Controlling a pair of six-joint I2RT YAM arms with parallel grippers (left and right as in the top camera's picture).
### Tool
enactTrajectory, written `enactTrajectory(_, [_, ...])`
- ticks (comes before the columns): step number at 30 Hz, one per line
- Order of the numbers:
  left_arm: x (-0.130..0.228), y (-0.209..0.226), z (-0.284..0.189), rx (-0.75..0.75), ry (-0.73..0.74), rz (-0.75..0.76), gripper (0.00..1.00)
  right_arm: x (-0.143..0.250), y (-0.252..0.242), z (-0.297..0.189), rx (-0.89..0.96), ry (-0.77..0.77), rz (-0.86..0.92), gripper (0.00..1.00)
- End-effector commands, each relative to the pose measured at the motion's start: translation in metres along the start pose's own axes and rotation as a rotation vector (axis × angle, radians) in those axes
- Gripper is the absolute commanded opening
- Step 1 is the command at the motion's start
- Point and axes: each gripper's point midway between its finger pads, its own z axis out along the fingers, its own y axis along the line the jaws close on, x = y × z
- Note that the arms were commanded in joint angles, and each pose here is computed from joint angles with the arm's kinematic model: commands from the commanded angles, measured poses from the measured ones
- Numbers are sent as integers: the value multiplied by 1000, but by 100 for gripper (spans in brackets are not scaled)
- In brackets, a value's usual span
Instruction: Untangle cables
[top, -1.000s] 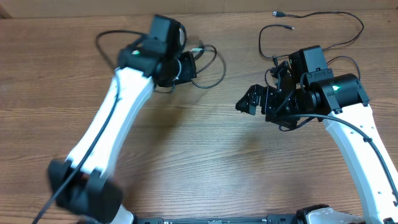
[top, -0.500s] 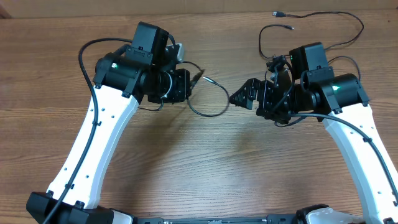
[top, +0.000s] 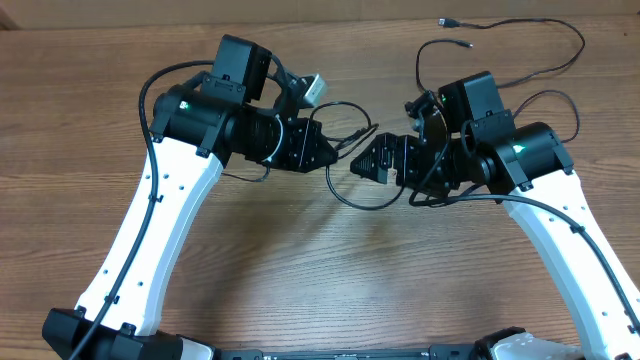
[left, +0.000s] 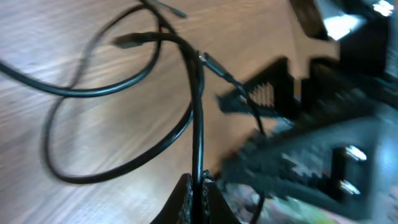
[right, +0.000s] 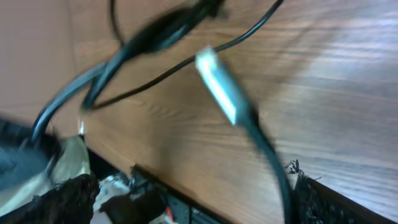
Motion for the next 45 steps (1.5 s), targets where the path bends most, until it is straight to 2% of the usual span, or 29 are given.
enactTrajectory(1, [7,-41,-7,221,29,78,4,-7,-10,0,57,-42,-6,100])
enactTrajectory(3, [11,-60,-13,340,43,107,4,-12,-17,-1,97,-66,-3,100])
enactTrajectory(6, [14,-75,-19,431,53,117,4,-18,-31,-3,182,-104,5,100])
enactTrajectory(15, [13,-75,-19,435,49,122,4,-19,-112,-40,638,-289,307,100])
enactTrajectory(18, [12,-68,-17,394,45,109,4,-16,-123,-49,704,-333,381,100])
enactTrajectory(21, [5,-35,-8,192,30,-53,4,-16,-123,-49,704,-336,389,100])
enactTrajectory(25, [-2,44,-12,-244,-72,-329,4,-17,-129,-56,753,-360,384,100])
enactTrajectory(28, [3,89,-31,-507,-148,-467,4,-16,-138,-66,823,-380,378,100])
enactTrajectory(31, [10,109,-45,-633,-169,-522,4,-16,-142,-70,848,-390,380,100])
enactTrajectory(36, [13,103,-41,-598,-142,-508,4,-17,-132,-58,760,-368,410,100])
enactTrajectory(40, [8,72,-22,-410,-62,-316,4,-21,-115,-39,631,-319,408,100])
enactTrajectory(45, [16,27,-7,-159,42,-33,4,-29,-112,-29,600,-317,405,100])
